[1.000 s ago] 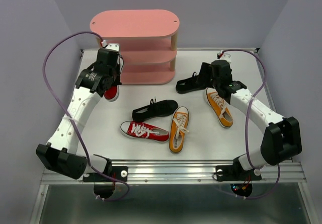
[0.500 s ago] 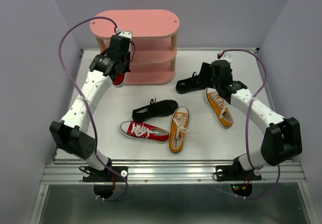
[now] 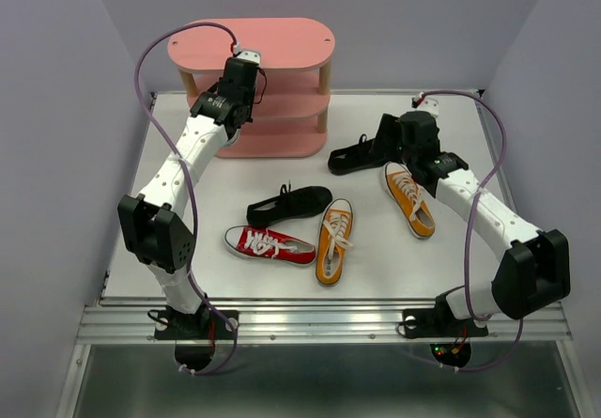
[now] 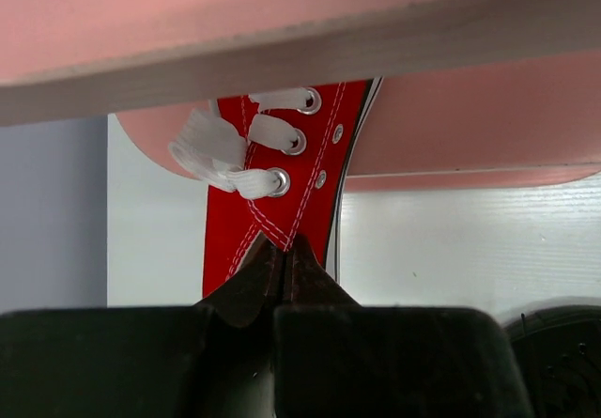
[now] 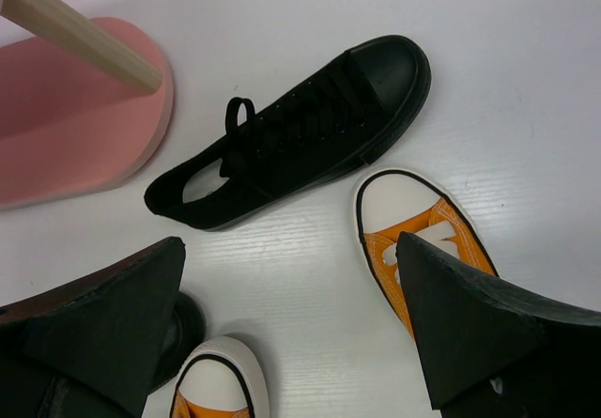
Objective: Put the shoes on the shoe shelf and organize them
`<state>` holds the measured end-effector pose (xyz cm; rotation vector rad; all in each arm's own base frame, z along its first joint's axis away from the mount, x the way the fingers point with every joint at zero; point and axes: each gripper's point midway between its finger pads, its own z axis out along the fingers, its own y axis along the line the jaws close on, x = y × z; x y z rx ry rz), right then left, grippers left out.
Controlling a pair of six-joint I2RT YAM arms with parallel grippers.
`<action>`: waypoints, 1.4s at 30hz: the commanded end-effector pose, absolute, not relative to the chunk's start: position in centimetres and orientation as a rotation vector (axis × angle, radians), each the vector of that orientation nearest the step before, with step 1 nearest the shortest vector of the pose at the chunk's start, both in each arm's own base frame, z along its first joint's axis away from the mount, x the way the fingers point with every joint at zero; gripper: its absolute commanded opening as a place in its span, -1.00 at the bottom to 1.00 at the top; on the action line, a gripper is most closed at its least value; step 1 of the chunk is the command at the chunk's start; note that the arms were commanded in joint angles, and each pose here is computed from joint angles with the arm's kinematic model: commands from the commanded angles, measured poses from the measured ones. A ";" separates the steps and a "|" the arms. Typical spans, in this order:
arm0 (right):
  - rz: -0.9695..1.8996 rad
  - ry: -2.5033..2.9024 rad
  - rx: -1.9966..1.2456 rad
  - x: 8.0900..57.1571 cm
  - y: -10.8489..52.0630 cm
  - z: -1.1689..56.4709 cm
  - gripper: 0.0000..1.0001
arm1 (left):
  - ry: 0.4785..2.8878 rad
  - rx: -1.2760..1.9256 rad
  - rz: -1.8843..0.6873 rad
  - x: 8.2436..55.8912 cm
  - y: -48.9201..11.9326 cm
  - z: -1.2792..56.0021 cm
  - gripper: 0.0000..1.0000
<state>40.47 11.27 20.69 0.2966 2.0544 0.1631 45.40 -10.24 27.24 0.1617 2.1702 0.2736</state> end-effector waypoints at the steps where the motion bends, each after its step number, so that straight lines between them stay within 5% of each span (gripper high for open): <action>1: 0.165 2.017 0.313 40.3 11.1 22.1 1.00 | 1.936 0.057 0.270 47.1 -9.6 34.6 -1.00; 27: 0.175 2.024 0.328 39.8 11.0 22.1 1.00 | 1.986 -0.044 0.345 49.4 -9.5 30.1 -1.00; 32: 0.178 2.020 0.327 39.8 11.1 22.3 1.00 | 1.995 -0.090 0.350 49.6 -9.4 30.0 -0.62; 33: 0.181 2.019 0.327 39.8 11.1 22.4 1.00 | 2.001 -0.094 0.349 49.6 -9.4 30.0 -0.32; 37: 0.181 2.021 0.326 39.8 11.1 22.3 1.00 | 2.010 -0.087 0.334 49.3 -9.7 30.3 0.27; 42: 0.195 2.033 0.319 40.0 11.5 22.0 1.00 | 2.007 -0.071 0.312 48.9 -9.9 31.5 0.37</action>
